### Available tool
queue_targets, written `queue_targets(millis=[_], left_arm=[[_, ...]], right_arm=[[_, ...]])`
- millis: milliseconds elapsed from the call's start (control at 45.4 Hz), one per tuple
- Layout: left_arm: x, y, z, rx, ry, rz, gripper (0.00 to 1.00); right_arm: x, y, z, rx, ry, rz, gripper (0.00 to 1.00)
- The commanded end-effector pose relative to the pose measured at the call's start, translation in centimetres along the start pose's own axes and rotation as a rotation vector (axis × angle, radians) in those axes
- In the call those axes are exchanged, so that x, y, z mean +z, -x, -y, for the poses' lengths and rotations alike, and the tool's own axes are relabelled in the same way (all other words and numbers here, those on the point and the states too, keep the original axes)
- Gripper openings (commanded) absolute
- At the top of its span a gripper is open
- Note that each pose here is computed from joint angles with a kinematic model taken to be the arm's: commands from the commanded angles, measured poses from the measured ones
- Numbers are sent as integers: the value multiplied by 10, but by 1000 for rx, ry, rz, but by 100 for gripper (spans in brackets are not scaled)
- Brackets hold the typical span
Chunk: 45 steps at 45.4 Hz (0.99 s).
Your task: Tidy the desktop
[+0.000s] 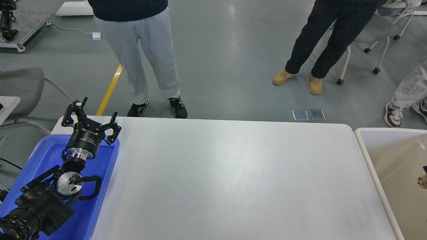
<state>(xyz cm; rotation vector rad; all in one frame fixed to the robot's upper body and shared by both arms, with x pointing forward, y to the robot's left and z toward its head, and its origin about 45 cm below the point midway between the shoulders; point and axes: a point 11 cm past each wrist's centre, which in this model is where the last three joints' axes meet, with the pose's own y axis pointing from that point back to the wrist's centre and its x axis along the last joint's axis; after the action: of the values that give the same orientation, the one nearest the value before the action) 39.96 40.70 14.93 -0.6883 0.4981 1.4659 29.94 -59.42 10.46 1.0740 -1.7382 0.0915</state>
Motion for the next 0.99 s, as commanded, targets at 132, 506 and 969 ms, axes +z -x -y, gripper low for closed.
queue_targets(millis=[132,506,969], left_arm=[[0,0,0,1,0,1,100],[0,0,0,1,-1,0,100],[0,0,0,1,-1,0,100]], right_arm=[[-1,-1,0,7,-2,3,99],[-20,-2,4,-2,-38,24,99],[-52,-10,7,-222,-126,566,99]])
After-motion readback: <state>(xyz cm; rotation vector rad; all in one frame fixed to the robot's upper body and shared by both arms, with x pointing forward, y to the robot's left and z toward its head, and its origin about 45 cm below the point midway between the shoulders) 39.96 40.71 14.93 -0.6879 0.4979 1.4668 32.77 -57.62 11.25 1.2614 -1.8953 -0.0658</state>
